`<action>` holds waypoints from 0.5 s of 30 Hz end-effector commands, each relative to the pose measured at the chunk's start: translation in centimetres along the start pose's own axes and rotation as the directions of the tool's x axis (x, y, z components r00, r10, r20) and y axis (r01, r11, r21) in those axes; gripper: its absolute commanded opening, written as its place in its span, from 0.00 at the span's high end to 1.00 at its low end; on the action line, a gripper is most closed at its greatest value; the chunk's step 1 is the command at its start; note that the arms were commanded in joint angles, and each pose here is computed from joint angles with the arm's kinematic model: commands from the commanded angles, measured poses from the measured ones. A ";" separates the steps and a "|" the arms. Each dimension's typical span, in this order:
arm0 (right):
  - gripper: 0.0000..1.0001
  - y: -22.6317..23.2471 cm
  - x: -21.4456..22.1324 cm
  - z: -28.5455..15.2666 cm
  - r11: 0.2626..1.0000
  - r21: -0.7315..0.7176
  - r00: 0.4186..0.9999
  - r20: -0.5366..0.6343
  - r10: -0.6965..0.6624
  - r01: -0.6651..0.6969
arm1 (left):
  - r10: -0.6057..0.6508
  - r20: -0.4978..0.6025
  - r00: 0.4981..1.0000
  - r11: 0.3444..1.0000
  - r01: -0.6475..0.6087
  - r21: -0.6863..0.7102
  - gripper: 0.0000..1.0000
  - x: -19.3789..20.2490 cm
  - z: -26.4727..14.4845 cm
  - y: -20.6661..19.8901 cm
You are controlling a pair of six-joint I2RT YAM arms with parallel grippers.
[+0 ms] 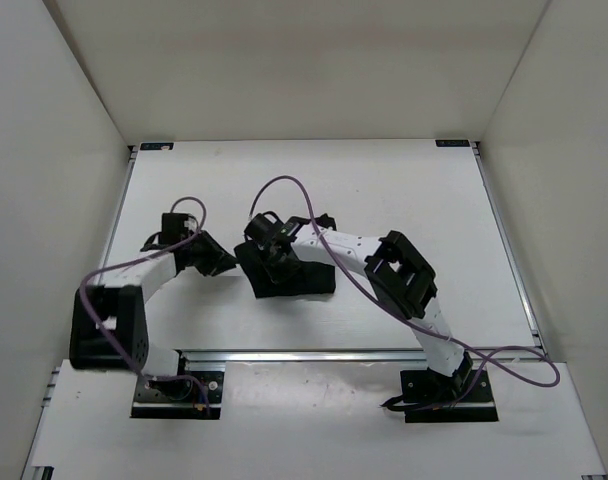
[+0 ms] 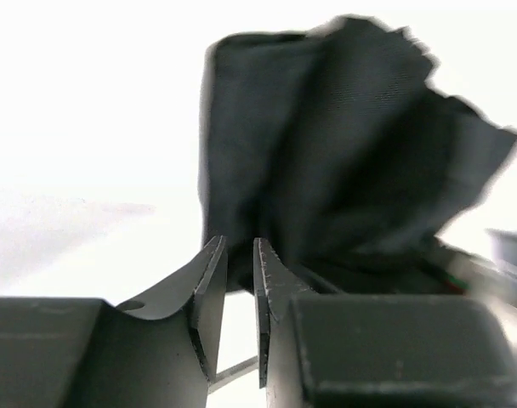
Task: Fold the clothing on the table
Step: Fold the skirt
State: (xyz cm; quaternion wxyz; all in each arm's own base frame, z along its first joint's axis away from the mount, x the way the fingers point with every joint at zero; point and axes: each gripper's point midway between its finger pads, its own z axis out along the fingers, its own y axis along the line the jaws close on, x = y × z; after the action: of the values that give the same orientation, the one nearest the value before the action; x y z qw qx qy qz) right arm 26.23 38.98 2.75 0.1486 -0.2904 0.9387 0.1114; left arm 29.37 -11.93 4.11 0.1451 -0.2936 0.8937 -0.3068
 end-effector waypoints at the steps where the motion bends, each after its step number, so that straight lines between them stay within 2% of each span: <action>1: 0.99 -5.8 3.2 2.0 0.950 0.311 0.994 -0.107 0.021 0.013 | 0.012 0.157 0.987 0.997 -0.023 0.070 0.70 -2.6 -3.9 -2.3; 3: 0.98 -8.6 4.5 1.6 0.906 0.422 0.985 -0.153 0.084 -0.012 | -0.005 0.248 0.969 0.992 -0.026 0.123 0.70 -3.9 -6.1 -3.5; 5: 0.96 -11.0 5.1 1.2 0.867 0.498 0.977 -0.174 0.120 -0.018 | -0.025 0.260 0.965 0.989 -0.015 0.148 0.71 -4.1 -6.9 -4.4; 6: 0.88 -11.8 5.1 0.7 0.847 0.532 0.977 -0.170 0.127 -0.018 | -0.021 0.265 0.964 0.986 -0.024 0.168 0.71 -4.3 -7.3 -5.1; 7: 0.74 -12.7 4.8 0.2 0.827 0.562 0.979 -0.153 0.137 -0.028 | -0.026 0.264 0.964 0.986 -0.019 0.166 0.71 -4.5 -7.4 -5.1; 9: 0.59 -13.1 3.9 -0.6 0.828 0.560 0.985 -0.131 0.110 -0.018 | -0.027 0.253 0.967 0.982 -0.021 0.185 0.71 -4.4 -7.6 -5.6; 12: 0.52 -11.7 1.3 -2.6 0.850 0.525 0.996 -0.051 0.070 -0.033 | -0.054 0.253 0.966 0.981 0.004 0.195 0.70 -4.6 -7.7 -5.1; 15: 0.52 -8.6 -1.2 -5.8 0.886 0.460 0.999 0.030 0.042 -0.051 | -0.056 0.271 0.961 0.978 -0.001 0.206 0.70 -5.1 -8.7 -5.3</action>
State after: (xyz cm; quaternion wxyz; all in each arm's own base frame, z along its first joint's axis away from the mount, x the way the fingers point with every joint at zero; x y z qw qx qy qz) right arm 31.39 30.21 3.72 0.1906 -0.2113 0.9529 -0.1052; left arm 31.76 -8.60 12.93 0.2805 -0.3294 0.8340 -0.3424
